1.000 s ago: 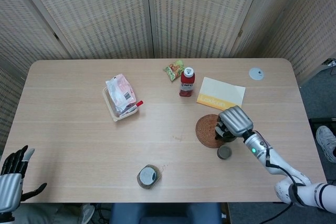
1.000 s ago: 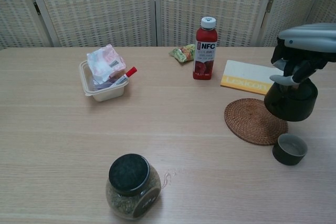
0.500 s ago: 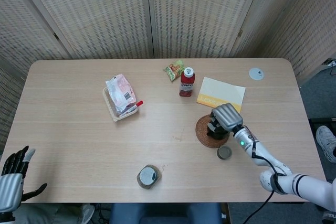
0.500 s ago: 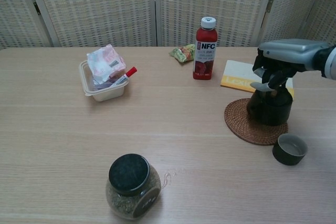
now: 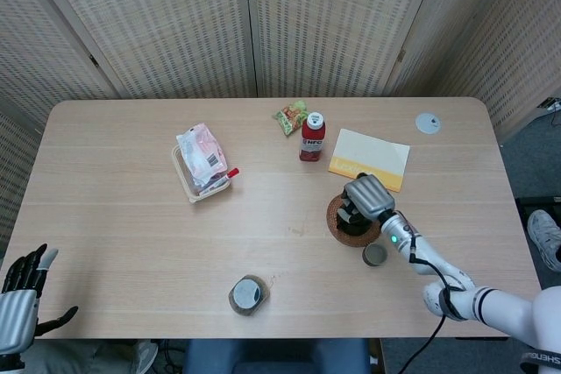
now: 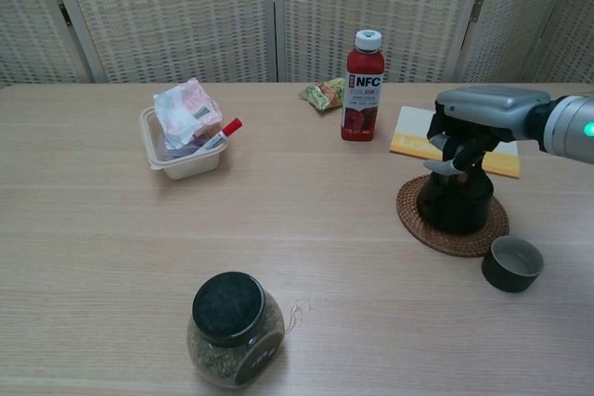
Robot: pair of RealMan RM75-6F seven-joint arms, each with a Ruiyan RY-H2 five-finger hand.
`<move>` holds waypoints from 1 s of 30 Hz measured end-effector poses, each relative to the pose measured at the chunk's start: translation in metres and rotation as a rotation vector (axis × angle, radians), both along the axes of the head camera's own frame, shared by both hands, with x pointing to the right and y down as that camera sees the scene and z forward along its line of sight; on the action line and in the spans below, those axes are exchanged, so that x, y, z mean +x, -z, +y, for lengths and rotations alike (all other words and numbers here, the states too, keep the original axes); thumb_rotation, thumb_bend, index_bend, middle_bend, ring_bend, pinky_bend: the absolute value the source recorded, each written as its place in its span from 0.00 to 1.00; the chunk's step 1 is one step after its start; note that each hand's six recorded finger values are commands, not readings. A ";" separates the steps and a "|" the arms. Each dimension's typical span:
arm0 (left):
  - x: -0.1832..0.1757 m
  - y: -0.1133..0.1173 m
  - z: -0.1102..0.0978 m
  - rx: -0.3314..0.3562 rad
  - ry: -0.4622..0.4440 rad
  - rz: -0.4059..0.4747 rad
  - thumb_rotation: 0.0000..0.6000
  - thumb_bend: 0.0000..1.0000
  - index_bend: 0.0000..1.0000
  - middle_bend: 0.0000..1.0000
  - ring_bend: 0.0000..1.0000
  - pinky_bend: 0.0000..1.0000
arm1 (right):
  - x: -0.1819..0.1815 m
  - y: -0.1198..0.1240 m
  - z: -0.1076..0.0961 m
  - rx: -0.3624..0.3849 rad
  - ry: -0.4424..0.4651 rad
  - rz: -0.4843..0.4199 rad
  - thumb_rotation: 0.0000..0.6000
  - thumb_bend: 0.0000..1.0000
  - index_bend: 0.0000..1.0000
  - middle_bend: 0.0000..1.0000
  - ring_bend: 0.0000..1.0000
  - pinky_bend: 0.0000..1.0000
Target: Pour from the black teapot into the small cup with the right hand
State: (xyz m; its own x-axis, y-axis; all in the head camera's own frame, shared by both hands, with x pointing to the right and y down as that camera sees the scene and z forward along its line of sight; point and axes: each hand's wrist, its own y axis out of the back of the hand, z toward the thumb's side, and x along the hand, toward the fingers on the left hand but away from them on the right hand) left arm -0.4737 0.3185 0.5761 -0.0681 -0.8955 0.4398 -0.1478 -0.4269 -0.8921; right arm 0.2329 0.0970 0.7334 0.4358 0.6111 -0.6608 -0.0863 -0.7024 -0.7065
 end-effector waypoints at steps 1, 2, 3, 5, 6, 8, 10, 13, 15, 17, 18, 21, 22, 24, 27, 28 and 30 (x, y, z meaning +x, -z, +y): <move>0.000 0.000 0.000 0.000 0.000 0.000 1.00 0.01 0.00 0.00 0.00 0.00 | 0.000 0.000 0.000 0.002 0.003 0.003 0.82 0.34 0.89 0.95 0.91 0.28; 0.000 0.000 0.000 0.000 0.001 0.000 1.00 0.01 0.00 0.00 0.00 0.00 | 0.000 0.000 0.000 0.005 0.007 0.006 0.82 0.33 0.89 0.95 0.91 0.27; 0.000 0.000 0.000 0.000 0.001 0.000 1.00 0.01 0.00 0.00 0.00 0.00 | 0.000 0.000 0.000 0.009 0.013 0.010 0.82 0.31 0.89 0.95 0.91 0.27; 0.000 0.000 0.000 0.000 0.001 0.001 1.00 0.01 0.00 0.00 0.00 0.00 | 0.000 0.000 0.000 0.017 0.022 0.018 0.82 0.21 0.89 0.95 0.90 0.26; 0.000 0.000 0.000 0.000 0.001 0.001 1.00 0.01 0.00 0.00 0.00 0.00 | 0.000 0.000 0.000 0.023 0.028 0.022 0.82 0.13 0.89 0.95 0.90 0.25; 0.000 -0.001 0.000 -0.001 0.000 0.003 1.00 0.01 0.00 0.00 0.00 0.00 | 0.000 0.000 0.000 0.032 0.036 0.029 0.82 0.03 0.89 0.95 0.90 0.24; 0.001 -0.001 0.000 -0.002 -0.001 0.003 1.00 0.01 0.00 0.00 0.00 0.00 | 0.000 0.000 0.000 0.041 0.046 0.037 0.82 0.00 0.89 0.95 0.89 0.23; 0.001 -0.001 0.000 -0.003 0.000 0.004 1.00 0.01 0.00 0.00 0.00 0.00 | 0.000 0.001 -0.001 0.051 0.051 0.044 0.82 0.00 0.89 0.94 0.89 0.21; 0.001 -0.002 0.000 -0.004 -0.001 0.003 1.00 0.01 0.00 0.00 0.00 0.00 | 0.000 0.001 -0.001 0.054 0.050 0.043 0.82 0.00 0.89 0.94 0.88 0.21; 0.001 -0.002 0.000 -0.004 -0.002 0.003 1.00 0.01 0.00 0.00 0.00 0.00 | -0.001 0.001 -0.001 0.057 0.053 0.046 0.82 0.00 0.89 0.94 0.88 0.21; 0.001 -0.002 0.000 -0.004 -0.001 0.003 1.00 0.01 0.00 0.00 0.00 0.00 | -0.001 0.001 -0.001 0.060 0.057 0.049 0.82 0.00 0.89 0.94 0.87 0.21; 0.000 -0.002 0.001 -0.006 0.000 0.003 1.00 0.01 0.00 0.00 0.00 0.00 | 0.000 0.001 0.000 0.068 0.068 0.060 0.82 0.00 0.89 0.91 0.83 0.19; 0.000 -0.002 0.001 -0.007 0.001 0.002 1.00 0.01 0.00 0.00 0.00 0.00 | 0.000 0.001 0.001 0.068 0.070 0.061 0.82 0.00 0.89 0.90 0.81 0.19; 0.000 -0.003 0.002 -0.008 0.002 0.002 1.00 0.01 0.00 0.00 0.00 0.00 | 0.000 0.001 0.001 0.070 0.074 0.064 0.81 0.00 0.88 0.87 0.76 0.19; 0.000 -0.003 0.002 -0.008 0.002 0.002 1.00 0.01 0.00 0.00 0.00 0.00 | 0.000 0.002 0.003 0.069 0.082 0.068 0.80 0.00 0.83 0.82 0.71 0.19; 0.000 -0.003 0.002 -0.009 0.002 0.002 1.00 0.01 0.00 0.00 0.00 0.00 | 0.000 0.002 0.003 0.067 0.084 0.069 0.80 0.00 0.81 0.79 0.69 0.19; 0.000 -0.003 0.002 -0.009 0.002 0.003 1.00 0.01 0.00 0.00 0.00 0.00 | 0.000 0.003 0.004 0.065 0.086 0.070 0.80 0.00 0.78 0.76 0.65 0.19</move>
State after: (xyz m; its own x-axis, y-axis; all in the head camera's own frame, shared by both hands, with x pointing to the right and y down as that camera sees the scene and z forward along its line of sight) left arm -0.4736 0.3202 0.5795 -0.0687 -0.8913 0.4481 -0.1513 -0.4347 -0.8878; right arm 0.2325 0.1007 0.7304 0.4429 0.6155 -0.6519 -0.1952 -0.6435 -0.7402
